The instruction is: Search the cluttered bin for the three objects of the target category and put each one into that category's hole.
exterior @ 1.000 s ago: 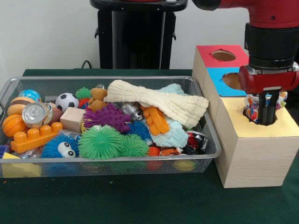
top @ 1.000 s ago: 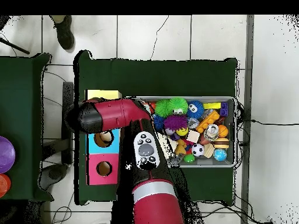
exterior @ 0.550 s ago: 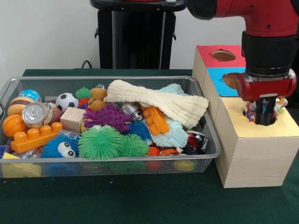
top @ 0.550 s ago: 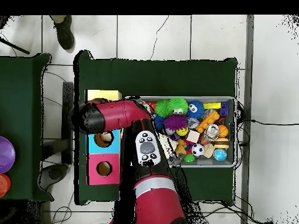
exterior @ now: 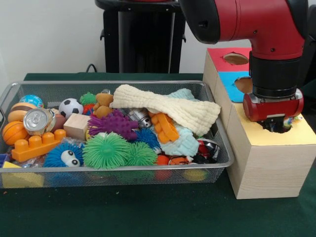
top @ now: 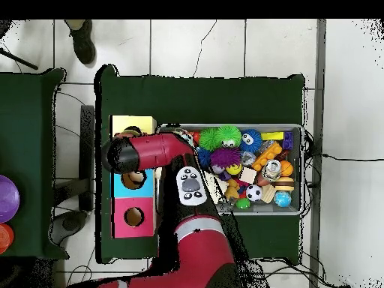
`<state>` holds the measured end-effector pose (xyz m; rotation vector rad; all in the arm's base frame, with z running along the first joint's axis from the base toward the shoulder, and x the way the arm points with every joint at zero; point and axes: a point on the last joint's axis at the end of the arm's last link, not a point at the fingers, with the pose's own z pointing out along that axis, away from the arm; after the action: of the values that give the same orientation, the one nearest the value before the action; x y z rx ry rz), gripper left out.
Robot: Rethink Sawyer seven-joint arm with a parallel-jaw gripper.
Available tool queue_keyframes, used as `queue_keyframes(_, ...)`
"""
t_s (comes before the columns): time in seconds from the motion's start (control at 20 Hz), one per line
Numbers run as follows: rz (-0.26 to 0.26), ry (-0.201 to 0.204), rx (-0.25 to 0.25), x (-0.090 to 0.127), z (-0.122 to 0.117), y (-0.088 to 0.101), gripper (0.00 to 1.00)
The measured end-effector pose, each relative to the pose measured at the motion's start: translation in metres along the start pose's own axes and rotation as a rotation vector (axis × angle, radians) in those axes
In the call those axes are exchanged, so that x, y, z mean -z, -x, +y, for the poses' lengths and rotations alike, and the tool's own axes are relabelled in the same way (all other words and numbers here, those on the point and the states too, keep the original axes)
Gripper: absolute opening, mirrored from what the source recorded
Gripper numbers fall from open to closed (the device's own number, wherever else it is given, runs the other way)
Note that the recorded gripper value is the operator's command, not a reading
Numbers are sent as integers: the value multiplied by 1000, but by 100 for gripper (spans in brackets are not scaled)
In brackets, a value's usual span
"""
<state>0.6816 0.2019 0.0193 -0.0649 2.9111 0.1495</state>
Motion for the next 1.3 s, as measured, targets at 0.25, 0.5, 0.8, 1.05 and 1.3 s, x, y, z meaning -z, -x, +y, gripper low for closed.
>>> queue_keyframes(0.25, 0, 0, 0, 0, 0, 0, 0)
queue_keyframes(0.5, 0, 0, 1, 0, 0, 0, 0)
queue_keyframes(0.8, -3, -1, 2, 2, 0, 1, 0)
queue_keyframes(1.05, -12, -2, 4, 9, 1, 5, 0)
queue_keyframes(1.3, 2, -7, 7, 20, 1, 9, 0)
